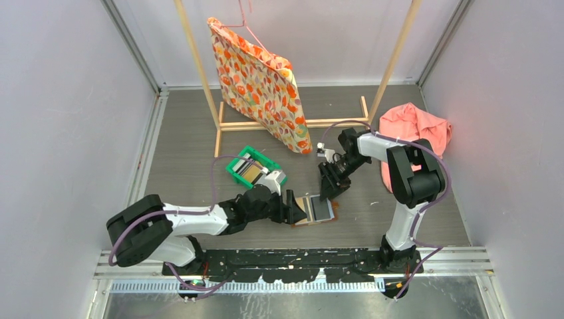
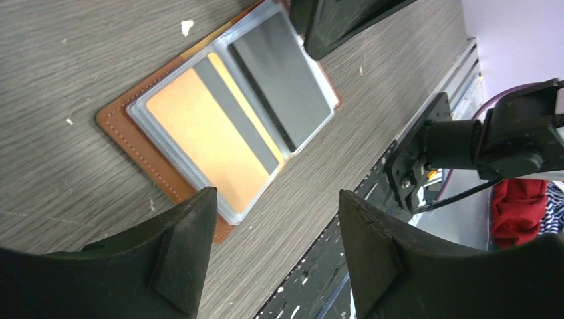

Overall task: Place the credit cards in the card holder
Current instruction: Insert the credit card into the card holder.

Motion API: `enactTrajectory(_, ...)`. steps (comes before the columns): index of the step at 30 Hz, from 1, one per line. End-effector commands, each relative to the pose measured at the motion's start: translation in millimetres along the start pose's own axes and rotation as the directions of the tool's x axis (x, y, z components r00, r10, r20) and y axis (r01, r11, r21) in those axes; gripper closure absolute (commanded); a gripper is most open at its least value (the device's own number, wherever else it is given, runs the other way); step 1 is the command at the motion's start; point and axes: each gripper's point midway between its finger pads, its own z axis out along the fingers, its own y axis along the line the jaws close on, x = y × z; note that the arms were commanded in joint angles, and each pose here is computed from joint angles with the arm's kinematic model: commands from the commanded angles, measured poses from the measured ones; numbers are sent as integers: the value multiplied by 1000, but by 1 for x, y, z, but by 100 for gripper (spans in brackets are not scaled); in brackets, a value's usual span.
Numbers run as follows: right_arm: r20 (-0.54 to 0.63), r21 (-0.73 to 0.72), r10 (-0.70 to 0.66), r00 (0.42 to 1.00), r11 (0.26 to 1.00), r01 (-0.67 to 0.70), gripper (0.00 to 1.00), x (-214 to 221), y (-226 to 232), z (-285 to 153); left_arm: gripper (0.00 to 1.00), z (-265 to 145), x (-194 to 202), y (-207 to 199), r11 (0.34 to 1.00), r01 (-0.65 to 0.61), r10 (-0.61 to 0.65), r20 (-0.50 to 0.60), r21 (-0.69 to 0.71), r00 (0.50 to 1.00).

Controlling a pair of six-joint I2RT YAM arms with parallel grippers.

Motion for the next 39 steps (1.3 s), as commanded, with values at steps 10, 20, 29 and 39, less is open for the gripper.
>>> enactTrajectory(10, 16, -46, -33, 999, 998, 34, 49, -13, 11, -2, 41, 8, 15, 17, 1000, 15, -15, -13, -22, 1000)
enactTrajectory(20, 28, -84, -65, 997, 994, 67, 53, -15, 22, -5, 42, 15, 22, 20, 1000, 26, -26, -35, -17, 999)
enactTrajectory(29, 34, -142, -78, 996, 986, 82, 54, -16, 36, -6, 42, 19, 22, 16, 1000, 31, -31, -43, -1, 999)
enactTrajectory(39, 39, -194, -60, 997, 979, 67, 54, -19, 43, -5, 42, 18, 20, 13, 999, 36, -36, -32, 14, 999)
